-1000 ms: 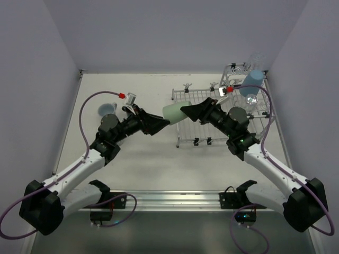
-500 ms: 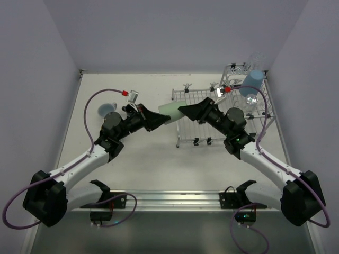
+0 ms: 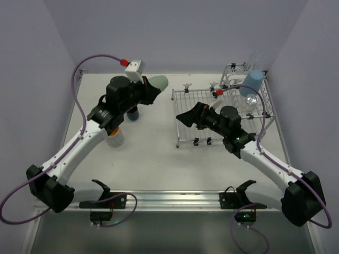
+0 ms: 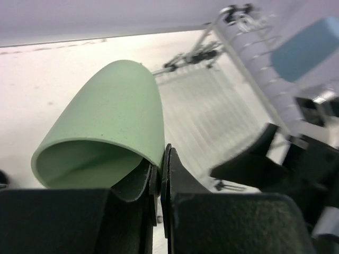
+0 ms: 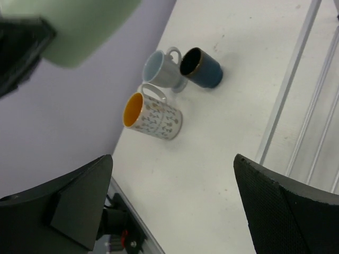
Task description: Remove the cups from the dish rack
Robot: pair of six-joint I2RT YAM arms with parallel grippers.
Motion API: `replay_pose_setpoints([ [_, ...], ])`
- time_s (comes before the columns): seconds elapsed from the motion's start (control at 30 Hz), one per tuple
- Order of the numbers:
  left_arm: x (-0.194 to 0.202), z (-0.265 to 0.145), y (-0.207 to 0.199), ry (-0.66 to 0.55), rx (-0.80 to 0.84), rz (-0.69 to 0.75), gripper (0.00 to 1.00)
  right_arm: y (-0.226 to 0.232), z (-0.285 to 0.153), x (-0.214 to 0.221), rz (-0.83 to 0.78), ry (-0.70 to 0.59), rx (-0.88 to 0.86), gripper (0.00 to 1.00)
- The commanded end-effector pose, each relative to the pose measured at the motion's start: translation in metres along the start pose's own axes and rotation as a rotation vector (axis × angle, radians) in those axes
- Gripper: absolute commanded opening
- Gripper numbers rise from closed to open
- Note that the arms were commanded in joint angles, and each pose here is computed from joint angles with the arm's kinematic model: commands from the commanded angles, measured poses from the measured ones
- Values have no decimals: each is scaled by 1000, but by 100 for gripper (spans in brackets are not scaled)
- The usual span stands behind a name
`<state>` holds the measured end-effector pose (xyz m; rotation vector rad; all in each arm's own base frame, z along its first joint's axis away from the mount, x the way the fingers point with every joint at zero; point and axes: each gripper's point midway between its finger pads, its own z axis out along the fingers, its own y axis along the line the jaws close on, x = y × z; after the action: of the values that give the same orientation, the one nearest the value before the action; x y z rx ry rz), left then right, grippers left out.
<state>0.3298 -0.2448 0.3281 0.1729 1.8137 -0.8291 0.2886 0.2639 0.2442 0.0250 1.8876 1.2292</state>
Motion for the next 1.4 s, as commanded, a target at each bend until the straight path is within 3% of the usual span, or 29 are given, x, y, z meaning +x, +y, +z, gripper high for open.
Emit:
replay_pose_setpoints([
  [0.0,36,4,72,289,-333,201,0,1,-14,-18,-135,-28,75,99],
  [0.13,73,41,109,515,-439,269,0,-8,-25,-16,-184,-20,128,99],
  [0.23,89,60,129,598,-493,309,0,-17,-32,-15,-211,-29,170,99],
  [0.63,128,108,169,742,-547,312,0,-19,-39,-10,-236,-30,160,99],
  [1.2,136,98,170,849,-539,350,0,-12,-39,-12,-234,-37,130,99],
  [1.37,139,95,171,883,-538,363,9,-12,-40,-10,-232,-35,127,99],
])
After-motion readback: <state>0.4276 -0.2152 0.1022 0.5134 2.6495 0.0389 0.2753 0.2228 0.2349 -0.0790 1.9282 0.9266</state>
